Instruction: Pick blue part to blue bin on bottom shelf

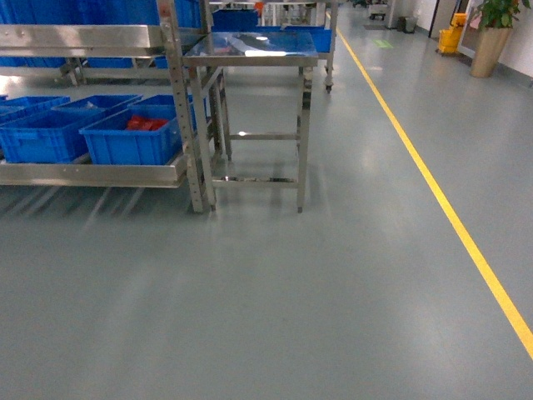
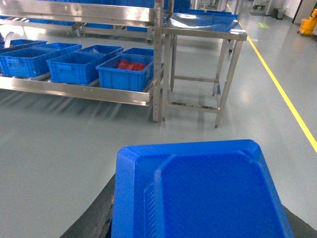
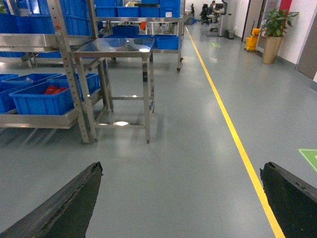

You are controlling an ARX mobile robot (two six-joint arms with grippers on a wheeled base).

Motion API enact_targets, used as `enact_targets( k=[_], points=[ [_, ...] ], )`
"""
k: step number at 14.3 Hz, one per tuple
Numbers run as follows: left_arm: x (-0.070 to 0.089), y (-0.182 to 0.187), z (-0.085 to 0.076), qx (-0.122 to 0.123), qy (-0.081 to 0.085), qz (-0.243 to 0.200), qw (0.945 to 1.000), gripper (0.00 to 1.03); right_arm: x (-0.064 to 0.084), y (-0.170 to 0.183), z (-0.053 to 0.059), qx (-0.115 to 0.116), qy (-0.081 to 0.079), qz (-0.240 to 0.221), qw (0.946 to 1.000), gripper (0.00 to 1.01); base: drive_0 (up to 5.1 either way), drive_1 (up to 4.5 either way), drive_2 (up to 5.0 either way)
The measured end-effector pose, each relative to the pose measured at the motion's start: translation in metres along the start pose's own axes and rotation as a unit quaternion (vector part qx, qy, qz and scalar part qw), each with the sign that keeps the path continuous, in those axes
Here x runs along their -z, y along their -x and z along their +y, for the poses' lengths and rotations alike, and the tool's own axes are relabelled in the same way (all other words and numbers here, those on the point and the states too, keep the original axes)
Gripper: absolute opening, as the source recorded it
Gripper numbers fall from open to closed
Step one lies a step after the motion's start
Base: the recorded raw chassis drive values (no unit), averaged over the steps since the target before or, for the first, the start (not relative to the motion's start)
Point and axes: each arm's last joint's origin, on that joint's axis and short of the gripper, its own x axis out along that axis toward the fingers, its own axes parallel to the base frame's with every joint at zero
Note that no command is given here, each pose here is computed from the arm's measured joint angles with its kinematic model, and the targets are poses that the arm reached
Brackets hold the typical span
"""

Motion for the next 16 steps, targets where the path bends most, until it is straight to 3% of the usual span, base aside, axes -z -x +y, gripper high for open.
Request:
enact_targets(
  k=[16],
  points=[
    [-0.0001,0.0000,0.0000,0.000,0.001,0.000,1.0000,0.44,0.0001,0.0000,0.0000,0.000,0.000,0.001,1.0000,0.98,0.0,4.02,-4.0]
  ],
)
